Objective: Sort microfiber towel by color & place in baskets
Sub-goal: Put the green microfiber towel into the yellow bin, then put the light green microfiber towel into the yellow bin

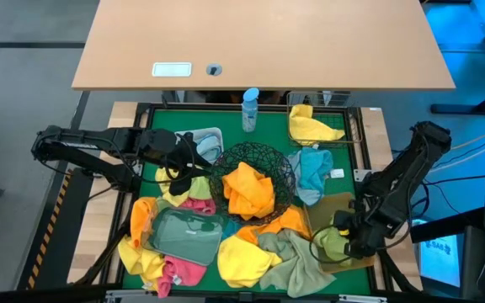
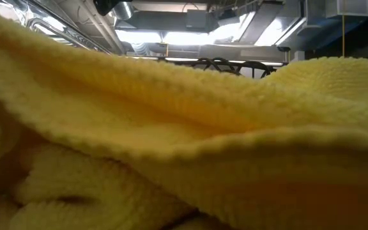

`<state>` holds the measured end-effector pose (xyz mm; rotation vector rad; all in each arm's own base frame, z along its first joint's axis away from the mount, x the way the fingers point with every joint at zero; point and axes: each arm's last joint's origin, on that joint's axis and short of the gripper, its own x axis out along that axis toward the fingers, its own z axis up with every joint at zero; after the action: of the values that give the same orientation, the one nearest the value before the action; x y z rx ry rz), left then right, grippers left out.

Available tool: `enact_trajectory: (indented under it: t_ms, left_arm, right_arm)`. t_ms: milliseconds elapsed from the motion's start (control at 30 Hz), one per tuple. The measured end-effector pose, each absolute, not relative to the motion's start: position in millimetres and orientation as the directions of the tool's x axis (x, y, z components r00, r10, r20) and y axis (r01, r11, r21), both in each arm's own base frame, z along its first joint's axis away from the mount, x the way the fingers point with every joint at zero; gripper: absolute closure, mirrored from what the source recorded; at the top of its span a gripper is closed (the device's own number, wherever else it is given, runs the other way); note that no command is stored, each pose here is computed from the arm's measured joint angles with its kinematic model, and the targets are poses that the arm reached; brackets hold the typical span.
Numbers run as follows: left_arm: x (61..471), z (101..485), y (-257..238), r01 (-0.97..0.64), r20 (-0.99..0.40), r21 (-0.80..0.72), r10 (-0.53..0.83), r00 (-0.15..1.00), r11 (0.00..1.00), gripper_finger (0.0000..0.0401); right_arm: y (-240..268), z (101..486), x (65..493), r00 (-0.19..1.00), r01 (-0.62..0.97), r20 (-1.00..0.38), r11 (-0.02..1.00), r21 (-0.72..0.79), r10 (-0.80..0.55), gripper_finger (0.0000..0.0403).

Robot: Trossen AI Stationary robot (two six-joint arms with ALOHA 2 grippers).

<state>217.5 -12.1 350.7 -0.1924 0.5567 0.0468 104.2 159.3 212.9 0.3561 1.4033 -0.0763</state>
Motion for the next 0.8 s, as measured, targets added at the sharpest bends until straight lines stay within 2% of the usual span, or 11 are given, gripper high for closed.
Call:
enact_trajectory:
  t_ms: [167,267,500,600,733,800]
  left_arm:
    - [217.5,350.8,-12.1,-0.096,-0.529,-0.169,-0.008,0.849,0.981,0.0283]
    - [217.5,350.8,-12.1,-0.096,-0.529,-0.169,-0.008,0.849,0.981,0.0283]
    - [217.5,350.8,-12.1,-0.096,-0.529,-0.168,-0.008,0.849,0.981,0.0283]
    - [217.5,350.8,-12.1,-0.095,-0.529,-0.167,-0.008,0.849,0.981,0.0283]
    - [217.5,350.8,-12.1,-0.095,-0.529,-0.167,-0.008,0.849,0.981,0.0283]
    - [217.5,350.8,-12.1,-0.095,-0.529,-0.167,-0.008,0.849,0.981,0.0283]
  right_arm:
    - [157.3,208.3,102.5,0.155,0.337,-0.977,0.922,0.191,0.145,0.0396]
    - [157.4,208.4,102.6,0.156,0.34,-0.977,0.921,0.193,0.147,0.038]
    - [157.3,208.2,102.4,0.151,0.379,-0.977,0.905,0.195,0.147,0.0284]
    - [158.2,208.2,100.8,0.099,0.371,-0.979,0.906,0.204,0.18,0.0243]
    - [160.2,208.5,97.7,-0.011,0.371,-0.969,0.9,0.227,0.248,0.0212]
    - [160.6,210.1,97.3,-0.027,0.384,-0.966,0.895,0.226,0.256,0.0206]
